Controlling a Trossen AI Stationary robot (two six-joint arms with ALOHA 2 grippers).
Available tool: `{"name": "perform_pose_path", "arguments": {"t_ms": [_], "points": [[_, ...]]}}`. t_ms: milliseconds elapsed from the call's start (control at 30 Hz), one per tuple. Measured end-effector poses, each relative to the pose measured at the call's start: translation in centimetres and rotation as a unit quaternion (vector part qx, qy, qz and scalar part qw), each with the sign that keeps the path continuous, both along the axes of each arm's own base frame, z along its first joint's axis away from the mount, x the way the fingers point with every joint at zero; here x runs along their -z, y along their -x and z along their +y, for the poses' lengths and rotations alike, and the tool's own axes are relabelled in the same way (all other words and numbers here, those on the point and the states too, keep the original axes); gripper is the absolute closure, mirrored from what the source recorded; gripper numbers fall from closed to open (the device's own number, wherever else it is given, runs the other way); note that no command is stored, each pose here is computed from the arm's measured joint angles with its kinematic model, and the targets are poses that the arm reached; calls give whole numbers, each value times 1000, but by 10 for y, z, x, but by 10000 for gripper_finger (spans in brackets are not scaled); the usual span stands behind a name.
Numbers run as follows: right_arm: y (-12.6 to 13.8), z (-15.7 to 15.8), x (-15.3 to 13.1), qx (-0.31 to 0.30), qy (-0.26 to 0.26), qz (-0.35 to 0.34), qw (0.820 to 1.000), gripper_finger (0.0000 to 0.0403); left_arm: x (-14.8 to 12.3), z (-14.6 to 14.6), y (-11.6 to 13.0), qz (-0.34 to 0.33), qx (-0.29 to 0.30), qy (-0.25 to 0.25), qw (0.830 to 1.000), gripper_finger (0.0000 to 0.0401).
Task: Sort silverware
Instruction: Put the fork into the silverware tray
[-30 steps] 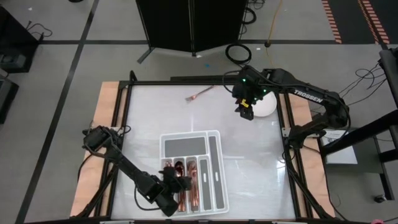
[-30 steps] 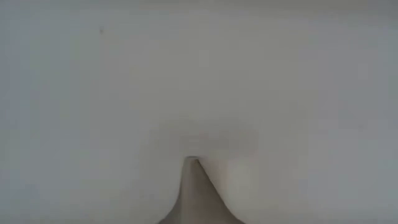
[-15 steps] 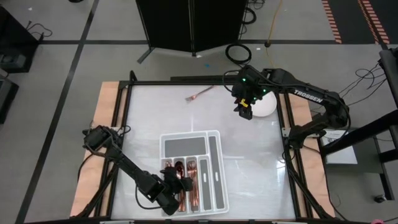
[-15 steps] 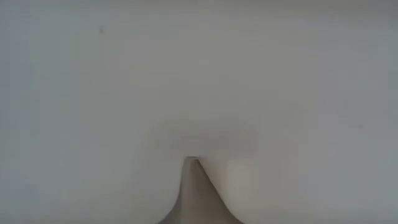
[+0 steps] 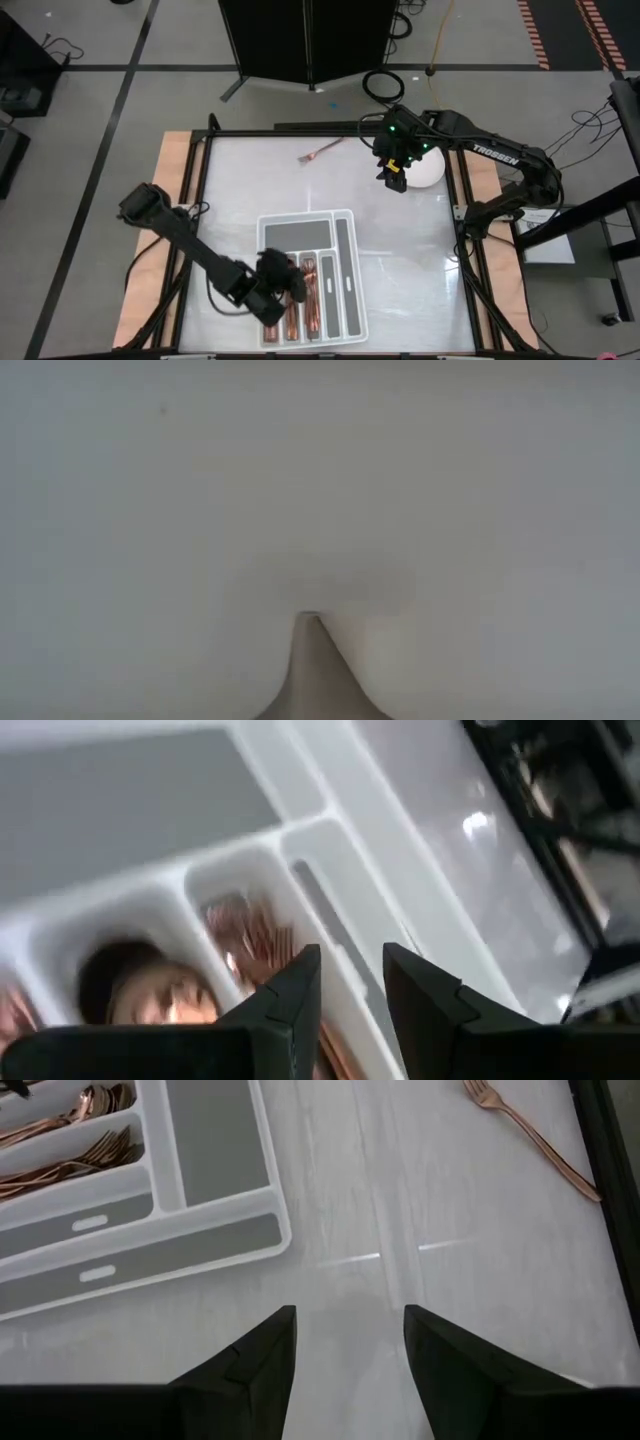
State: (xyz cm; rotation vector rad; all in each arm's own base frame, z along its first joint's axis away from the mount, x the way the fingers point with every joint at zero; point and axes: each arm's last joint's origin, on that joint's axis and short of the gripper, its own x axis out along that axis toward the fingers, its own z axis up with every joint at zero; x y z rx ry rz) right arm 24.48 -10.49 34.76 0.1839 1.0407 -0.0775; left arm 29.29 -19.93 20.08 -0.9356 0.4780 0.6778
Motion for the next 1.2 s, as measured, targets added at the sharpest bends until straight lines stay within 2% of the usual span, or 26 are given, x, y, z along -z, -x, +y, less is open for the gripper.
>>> {"name": "perform_pose_path", "arguments": {"t_ms": [133, 233, 367, 433, 533, 600, 667, 733, 800, 900, 1000, 1133, 1200], "points": [[0, 0, 0, -2, 1, 0, 1000, 225, -19, 34, -8, 71, 81, -49, 993, 290], [0, 0, 0, -2, 1, 0, 1000, 225, -30, 69, -18, 115, 141, -97, 978, 290], [0, 0, 10, -5, -4, 14, 1000, 225, -37, 129, -34, 161, 173, -162, 958, 290], [1, 0, 19, -13, -5, 26, 1000, 225, -39, 170, -41, 180, 179, -178, 951, 290], [1, 1, 40, -48, 2, 44, 998, 225, -37, 241, -44, 182, 221, -136, 949, 290], [2, 1, 54, -72, 8, 52, 996, 225, -34, 292, -43, 150, 243, -102, 953, 290], [3, 2, 67, -92, 11, 61, 994, 225, -32, 340, -35, 131, 234, -81, 960, 290], [5, 1, 77, -104, 14, 67, 992, 225, -35, 385, -28, 116, 224, -84, 964, 290], [7, -2, 85, -107, 17, 68, 992, 225, -34, 419, -25, 110, 221, -76, 966, 290], [10, -7, 90, -94, 15, 68, 993, 225, -27, 454, -34, 100, 234, -61, 965, 290], [12, -10, 90, -83, 13, 68, 994, 225, -23, 470, -54, 114, 262, -53, 957, 290], [15, -14, 89, -74, 13, 66, 995, 225, -12, 487, -74, 191, 278, -51, 940, 290], [15, -15, 89, -71, 13, 66, 995, 225, -3, 491, -78, 218, 289, -22, 932, 290]]}}
